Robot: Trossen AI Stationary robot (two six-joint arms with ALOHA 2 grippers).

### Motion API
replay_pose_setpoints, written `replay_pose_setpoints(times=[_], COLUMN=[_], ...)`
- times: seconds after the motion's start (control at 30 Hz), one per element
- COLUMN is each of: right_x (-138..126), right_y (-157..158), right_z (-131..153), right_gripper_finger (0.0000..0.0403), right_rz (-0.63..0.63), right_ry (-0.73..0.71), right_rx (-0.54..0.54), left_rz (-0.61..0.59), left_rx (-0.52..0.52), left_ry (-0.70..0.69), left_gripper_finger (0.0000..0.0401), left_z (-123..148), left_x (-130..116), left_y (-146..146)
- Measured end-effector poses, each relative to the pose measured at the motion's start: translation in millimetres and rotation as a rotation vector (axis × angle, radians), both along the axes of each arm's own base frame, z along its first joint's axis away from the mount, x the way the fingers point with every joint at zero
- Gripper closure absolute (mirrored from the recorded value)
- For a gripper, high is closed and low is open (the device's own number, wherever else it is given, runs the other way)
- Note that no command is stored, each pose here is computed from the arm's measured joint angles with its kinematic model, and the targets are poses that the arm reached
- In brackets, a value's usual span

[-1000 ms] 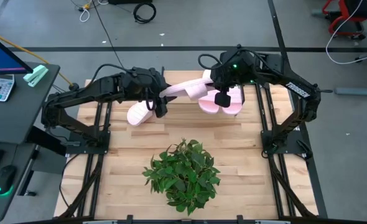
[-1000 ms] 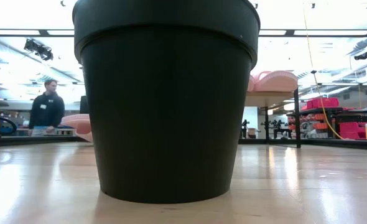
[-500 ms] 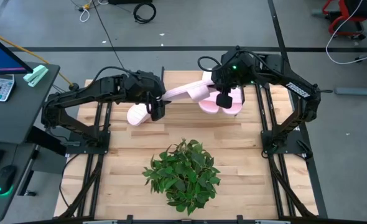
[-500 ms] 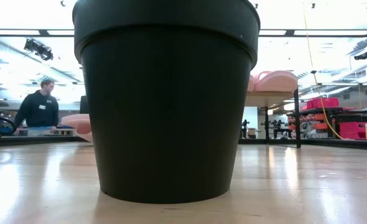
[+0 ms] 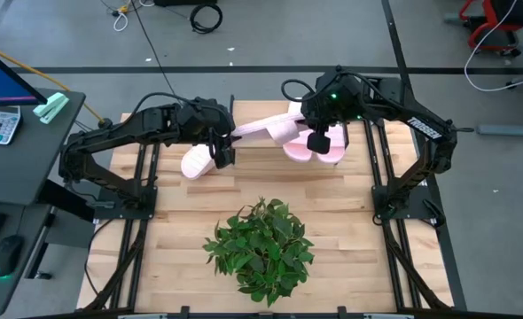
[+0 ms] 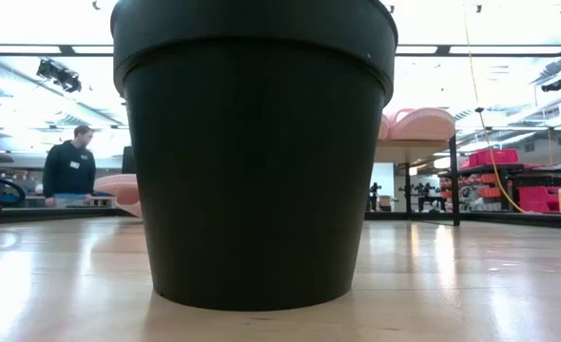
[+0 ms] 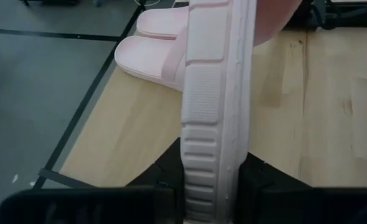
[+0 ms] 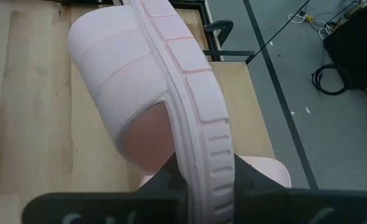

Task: Pick and place slides into the shelf
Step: Put the bottom slide on the shelf

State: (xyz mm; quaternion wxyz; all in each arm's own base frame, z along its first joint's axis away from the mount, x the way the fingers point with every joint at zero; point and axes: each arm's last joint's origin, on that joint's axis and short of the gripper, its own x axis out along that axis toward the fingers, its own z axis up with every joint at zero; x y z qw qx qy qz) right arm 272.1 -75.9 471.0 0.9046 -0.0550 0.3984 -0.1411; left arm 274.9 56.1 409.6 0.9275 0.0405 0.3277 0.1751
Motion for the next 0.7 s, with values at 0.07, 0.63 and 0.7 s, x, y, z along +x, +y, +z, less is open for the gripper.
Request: replay_pose_setpoints(times=[0.07, 0.63, 0.7], right_x=[0.0, -8.5, -12.1], right_y=[0.0, -3.2, -3.2], right_z=[0.0, 5.4, 7.6], right_gripper_finger=[0.0359, 0.0184, 0.0173], right_rz=[0.0, -0.053, -0.07], right_ry=[0.0, 0.061, 0.067], right_rx=[0.0, -0.202, -0.233], left_rz=[-0.007, 0.121, 0.145], left_rx=[0.008, -0.072, -0.091], left_ry=[0.004, -0.026, -0.04], left_gripper_finger=[0.0309, 0.0316, 0.0321], left_z=[0.0, -1.3, -1.0], left_x=[0.0, -3.5, -3.8], left_y=[0.0, 12.8, 14.7])
